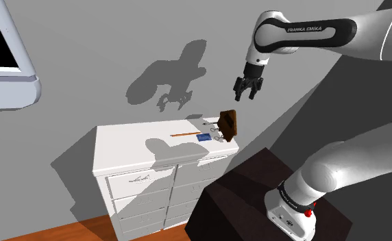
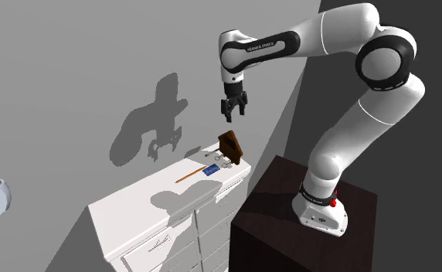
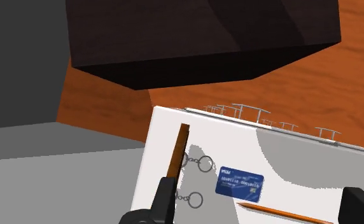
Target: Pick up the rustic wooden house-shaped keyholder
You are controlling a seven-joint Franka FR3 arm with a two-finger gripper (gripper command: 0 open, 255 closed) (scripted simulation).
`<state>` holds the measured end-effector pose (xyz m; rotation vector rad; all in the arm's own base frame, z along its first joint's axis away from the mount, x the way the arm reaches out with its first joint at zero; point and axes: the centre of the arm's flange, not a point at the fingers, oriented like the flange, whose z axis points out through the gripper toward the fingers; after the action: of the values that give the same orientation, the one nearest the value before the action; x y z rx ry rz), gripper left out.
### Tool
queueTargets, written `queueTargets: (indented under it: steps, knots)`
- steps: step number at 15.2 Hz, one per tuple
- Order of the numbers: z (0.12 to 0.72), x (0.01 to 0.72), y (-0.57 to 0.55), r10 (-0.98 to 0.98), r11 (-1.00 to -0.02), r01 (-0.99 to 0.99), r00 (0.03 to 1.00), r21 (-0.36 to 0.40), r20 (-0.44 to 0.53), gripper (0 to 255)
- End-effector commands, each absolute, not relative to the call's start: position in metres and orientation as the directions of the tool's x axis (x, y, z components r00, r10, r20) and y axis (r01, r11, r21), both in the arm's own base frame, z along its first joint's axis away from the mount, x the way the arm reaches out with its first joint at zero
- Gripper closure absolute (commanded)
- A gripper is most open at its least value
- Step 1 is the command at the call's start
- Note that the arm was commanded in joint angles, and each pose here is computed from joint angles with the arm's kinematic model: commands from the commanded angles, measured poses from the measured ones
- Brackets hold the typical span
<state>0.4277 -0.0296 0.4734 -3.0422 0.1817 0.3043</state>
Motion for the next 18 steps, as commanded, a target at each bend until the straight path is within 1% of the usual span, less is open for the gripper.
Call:
queueTargets:
  steps: [1, 10, 18]
  knots:
    - [0.450, 0.444, -0.044, -0.143, -0.985, -0.160, 0.964, -0.060, -0.226, 0]
    - [0.353, 0.501, -0.101, -0.279, -0.953, -0.302, 0.903, -0.021, -0.327, 0]
    - [0.313, 0.501, -0.101, -0.279, -0.953, -0.302, 0.903, -0.021, -0.327, 0]
